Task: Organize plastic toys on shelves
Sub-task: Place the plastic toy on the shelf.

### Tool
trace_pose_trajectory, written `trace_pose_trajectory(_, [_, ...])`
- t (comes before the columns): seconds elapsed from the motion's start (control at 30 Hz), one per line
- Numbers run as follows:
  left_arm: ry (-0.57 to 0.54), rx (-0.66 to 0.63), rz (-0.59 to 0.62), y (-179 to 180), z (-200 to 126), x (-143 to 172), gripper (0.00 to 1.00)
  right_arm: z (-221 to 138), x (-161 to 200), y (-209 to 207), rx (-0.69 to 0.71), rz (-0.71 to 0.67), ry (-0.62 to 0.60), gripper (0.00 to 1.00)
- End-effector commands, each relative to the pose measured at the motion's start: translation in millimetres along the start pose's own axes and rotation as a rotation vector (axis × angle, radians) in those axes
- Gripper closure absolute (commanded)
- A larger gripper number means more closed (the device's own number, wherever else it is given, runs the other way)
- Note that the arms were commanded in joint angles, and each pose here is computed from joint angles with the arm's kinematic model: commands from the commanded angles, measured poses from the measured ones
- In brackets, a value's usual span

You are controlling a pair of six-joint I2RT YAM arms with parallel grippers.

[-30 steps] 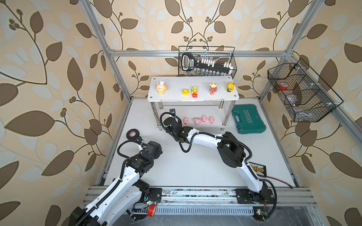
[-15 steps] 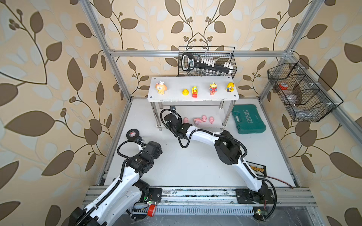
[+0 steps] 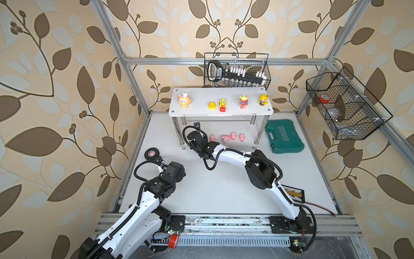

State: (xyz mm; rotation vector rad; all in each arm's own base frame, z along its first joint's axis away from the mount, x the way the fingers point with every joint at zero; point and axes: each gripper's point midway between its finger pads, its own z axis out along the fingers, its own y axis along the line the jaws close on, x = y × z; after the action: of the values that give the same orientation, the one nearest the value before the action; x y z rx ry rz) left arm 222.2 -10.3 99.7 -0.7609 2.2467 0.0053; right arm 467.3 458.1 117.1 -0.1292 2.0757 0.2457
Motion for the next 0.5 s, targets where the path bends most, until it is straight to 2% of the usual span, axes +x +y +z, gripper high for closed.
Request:
trace_pose_trajectory(0.0, [-0.014, -0.010, 0.003, 2.6, -1.0, -3.3, 0.01, 6.6, 24.6, -1.8, 0.006, -0.023, 0.049, 0.73])
trace_pose_trajectory(0.47, [-0.014, -0.008, 0.000, 2.8, -1.7, -3.4, 0.01, 9.9, 28.4, -0.6, 0.003, -0.037, 0.060, 0.70])
